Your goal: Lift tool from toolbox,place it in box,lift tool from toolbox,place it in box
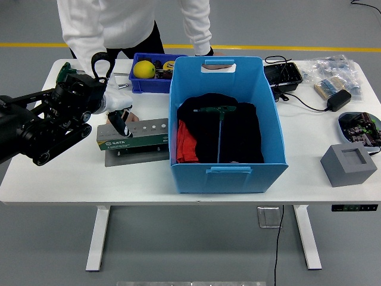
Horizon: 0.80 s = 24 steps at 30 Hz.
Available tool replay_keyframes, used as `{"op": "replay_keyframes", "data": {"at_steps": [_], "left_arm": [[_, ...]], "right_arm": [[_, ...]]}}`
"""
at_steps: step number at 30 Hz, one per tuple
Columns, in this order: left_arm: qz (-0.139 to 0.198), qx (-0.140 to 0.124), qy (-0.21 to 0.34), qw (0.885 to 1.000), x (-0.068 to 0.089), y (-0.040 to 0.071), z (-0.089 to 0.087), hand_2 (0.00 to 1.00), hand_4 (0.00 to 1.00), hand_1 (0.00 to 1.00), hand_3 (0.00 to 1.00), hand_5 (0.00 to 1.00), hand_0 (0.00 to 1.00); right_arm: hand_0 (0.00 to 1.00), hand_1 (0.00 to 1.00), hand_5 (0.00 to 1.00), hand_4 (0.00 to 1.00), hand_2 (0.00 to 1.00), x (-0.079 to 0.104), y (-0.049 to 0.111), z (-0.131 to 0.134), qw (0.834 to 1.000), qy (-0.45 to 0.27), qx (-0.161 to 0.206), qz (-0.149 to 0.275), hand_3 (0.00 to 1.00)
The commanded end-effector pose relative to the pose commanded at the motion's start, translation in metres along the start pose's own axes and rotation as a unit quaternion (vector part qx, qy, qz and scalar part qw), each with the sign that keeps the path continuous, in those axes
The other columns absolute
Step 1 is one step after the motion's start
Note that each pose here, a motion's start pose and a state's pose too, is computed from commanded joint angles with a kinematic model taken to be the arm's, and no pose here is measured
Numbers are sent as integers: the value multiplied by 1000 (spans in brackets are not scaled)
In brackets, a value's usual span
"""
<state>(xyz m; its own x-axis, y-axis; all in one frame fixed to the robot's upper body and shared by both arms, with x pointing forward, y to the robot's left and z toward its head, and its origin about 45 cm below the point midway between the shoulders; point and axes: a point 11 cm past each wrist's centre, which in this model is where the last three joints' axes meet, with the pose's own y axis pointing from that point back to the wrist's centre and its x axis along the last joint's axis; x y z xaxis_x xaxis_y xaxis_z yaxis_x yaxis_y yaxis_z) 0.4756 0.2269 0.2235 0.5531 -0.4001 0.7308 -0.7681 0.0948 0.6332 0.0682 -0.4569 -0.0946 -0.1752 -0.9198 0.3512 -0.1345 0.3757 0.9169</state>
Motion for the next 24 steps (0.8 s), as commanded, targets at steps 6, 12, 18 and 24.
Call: {"op": "replay_keyframes", "data": {"at_steps": [6, 12, 18, 24], "left_arm": [[-6, 5, -6, 1000, -1, 0, 1, 618, 861, 682, 482, 623, 658], [-3, 16, -21, 1000, 0, 0, -2, 585, 858, 652, 421, 623, 653], [-4, 19, -25, 999, 1, 1, -3, 517, 857, 612, 348, 623, 640], [-7, 22, -25, 999, 1, 1, -4, 435, 857, 558, 313, 624, 629]], "right_arm": [[731, 710, 736, 821, 765, 0, 0, 0, 1000, -2, 1, 0, 607], [731, 710, 737, 821, 766, 0, 0, -1, 1000, -3, 2, 0, 607], [731, 710, 737, 822, 766, 0, 0, -2, 1000, -3, 3, 0, 606], [731, 710, 737, 822, 765, 1, 0, -3, 1000, -3, 4, 0, 606]]}}
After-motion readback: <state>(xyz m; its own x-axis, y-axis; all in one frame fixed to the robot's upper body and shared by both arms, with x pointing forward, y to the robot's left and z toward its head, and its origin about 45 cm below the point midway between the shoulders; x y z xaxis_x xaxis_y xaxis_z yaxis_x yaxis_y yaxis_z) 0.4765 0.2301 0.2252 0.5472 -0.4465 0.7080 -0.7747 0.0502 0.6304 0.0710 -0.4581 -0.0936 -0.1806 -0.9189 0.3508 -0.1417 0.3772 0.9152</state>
